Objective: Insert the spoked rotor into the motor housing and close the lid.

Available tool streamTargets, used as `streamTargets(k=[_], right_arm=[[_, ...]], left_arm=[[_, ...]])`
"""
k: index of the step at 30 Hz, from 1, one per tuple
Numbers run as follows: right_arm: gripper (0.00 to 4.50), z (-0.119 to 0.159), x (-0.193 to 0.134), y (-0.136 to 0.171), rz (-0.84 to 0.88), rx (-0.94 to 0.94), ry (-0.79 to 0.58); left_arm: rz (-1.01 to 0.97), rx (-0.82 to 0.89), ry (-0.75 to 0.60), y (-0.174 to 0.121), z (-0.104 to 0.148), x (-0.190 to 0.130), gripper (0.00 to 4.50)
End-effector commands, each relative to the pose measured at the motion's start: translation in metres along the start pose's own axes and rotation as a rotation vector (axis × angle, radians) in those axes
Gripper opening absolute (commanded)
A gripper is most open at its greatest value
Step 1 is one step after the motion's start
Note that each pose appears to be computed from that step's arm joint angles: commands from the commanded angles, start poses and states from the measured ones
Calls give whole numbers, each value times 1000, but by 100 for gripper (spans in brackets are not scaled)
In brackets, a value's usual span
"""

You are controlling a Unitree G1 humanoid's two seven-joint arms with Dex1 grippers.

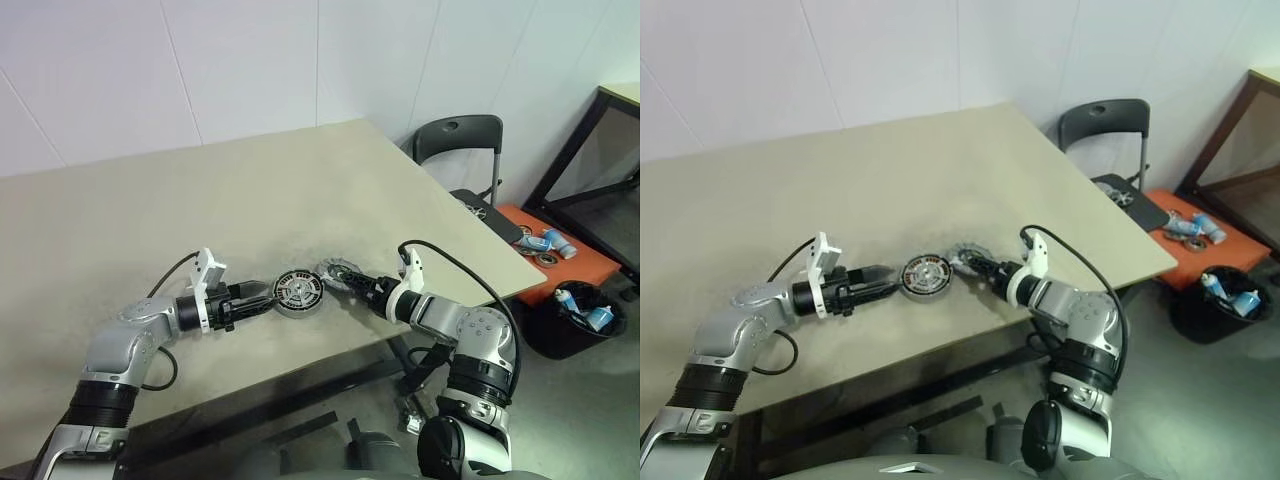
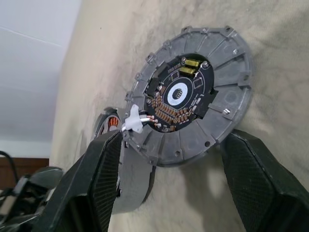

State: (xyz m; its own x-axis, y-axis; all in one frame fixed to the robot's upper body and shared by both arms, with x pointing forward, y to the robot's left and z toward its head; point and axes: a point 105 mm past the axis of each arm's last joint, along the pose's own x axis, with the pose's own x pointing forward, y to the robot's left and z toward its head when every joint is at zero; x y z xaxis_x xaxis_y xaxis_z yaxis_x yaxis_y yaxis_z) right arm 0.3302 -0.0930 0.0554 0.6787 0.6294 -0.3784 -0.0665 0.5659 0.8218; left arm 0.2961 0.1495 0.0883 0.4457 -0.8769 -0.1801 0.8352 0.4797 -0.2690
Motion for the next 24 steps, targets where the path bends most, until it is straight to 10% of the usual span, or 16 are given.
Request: streamTargets(k=[1,8,16,24], right_arm=[[327,11,-1,1,-3,-25,-33],[327,29,-6,-7,-51,-51,-118],[100,29,1,10,2,-91,-126],[100,29,-11,10,61,-53,-88]], left_arm=[[-7,27,-28,-7,11,0,266],[13,6,-20,7,-5,-9,266],[6,11,-24,19,-9,-15,266],[2,19,-27,16,0,-14,266]])
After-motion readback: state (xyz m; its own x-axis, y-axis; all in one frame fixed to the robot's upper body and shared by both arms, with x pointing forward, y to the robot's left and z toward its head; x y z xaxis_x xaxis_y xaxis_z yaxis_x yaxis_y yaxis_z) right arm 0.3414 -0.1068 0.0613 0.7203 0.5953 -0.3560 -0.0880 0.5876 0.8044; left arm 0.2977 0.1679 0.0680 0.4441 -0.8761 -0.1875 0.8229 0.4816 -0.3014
